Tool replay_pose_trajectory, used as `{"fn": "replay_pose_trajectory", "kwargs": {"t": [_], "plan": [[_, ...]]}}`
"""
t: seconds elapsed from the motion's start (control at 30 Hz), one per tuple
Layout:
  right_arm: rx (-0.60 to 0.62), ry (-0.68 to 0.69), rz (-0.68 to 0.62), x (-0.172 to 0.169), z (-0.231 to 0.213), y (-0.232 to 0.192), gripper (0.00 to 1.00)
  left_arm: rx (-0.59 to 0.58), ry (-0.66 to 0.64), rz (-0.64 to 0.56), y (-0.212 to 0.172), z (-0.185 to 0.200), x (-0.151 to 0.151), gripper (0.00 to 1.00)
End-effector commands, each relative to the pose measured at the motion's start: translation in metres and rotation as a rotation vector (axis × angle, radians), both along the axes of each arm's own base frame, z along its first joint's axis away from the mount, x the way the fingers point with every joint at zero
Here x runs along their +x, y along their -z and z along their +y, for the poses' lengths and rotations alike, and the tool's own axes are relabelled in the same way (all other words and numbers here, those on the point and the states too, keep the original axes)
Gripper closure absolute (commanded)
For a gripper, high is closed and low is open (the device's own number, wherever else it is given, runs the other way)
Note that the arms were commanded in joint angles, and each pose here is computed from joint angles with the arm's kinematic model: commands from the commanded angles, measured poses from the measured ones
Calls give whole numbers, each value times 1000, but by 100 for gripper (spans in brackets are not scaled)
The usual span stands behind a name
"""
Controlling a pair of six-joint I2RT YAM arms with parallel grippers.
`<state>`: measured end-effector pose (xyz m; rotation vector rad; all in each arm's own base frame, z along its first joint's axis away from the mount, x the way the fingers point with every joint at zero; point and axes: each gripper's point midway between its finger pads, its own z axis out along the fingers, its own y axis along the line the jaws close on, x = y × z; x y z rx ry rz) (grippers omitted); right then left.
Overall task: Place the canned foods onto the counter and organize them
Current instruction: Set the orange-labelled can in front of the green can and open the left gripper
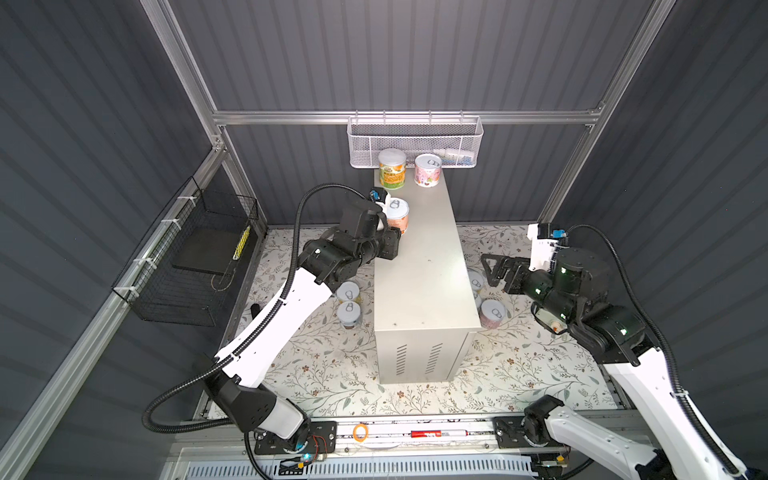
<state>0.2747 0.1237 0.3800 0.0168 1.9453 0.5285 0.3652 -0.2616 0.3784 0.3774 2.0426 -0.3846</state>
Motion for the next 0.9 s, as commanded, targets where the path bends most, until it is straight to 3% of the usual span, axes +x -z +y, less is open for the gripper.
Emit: {"fn": "replay_pose_trajectory", "kwargs": {"t": [0.0,0.33,0.87], "plan": [[-25,6,-10,5,0,3,1,22,-21,-34,-8,-2,11,43],[-56,21,-12,13,-2,4,1,91,-61,-75,-13,-12,45,43],[-67,40,-9,20,-4,2,1,54,-85,-59,-8,4,88,43]]}}
